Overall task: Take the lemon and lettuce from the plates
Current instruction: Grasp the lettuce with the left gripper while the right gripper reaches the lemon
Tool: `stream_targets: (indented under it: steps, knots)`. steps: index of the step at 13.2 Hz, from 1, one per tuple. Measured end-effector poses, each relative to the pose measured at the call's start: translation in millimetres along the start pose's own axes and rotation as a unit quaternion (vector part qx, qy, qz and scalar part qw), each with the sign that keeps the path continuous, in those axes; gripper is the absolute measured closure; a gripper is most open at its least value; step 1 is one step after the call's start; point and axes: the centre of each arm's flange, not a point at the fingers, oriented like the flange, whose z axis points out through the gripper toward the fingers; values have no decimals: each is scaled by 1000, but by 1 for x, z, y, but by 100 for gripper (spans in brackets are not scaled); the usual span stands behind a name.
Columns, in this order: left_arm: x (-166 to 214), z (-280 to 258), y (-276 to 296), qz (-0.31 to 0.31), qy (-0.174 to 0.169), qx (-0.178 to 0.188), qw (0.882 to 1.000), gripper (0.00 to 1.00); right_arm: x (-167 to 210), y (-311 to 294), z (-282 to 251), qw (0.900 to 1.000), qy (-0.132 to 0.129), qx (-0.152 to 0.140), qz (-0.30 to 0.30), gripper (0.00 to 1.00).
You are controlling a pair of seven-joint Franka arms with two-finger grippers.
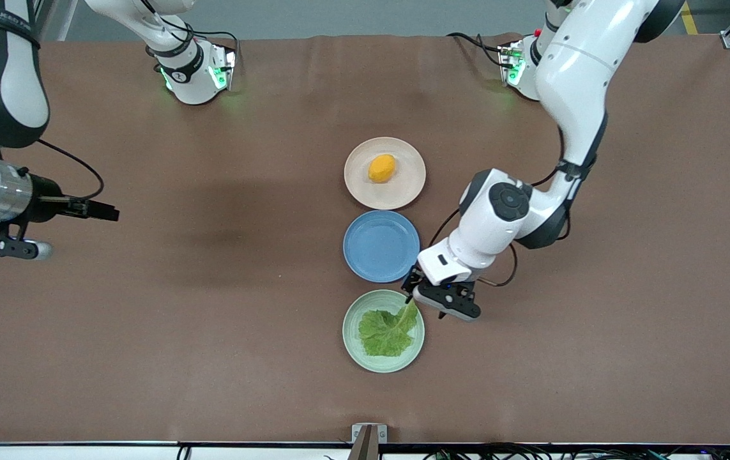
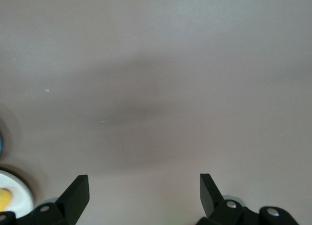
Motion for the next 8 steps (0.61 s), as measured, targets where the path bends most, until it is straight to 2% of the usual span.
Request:
stream_targets:
  steps: [4,5,6,7,8]
  knots:
    - [-17,49,1,1,26,-8,1000,23,-37,-120,27,996,21,-8,88,0]
    - [-23,60,-1,1,29,-8,1000,29,-49,-148,41,994,29,-8,106,0]
    - [-29,70,-3,0,32,-9,999,30,-61,-174,57,991,38,-4,126,0]
    - [-34,78,-4,1,31,-9,999,37,-77,-200,73,988,48,0,147,0]
    - [-37,83,-4,2,31,-10,999,37,-94,-224,90,984,56,6,170,0]
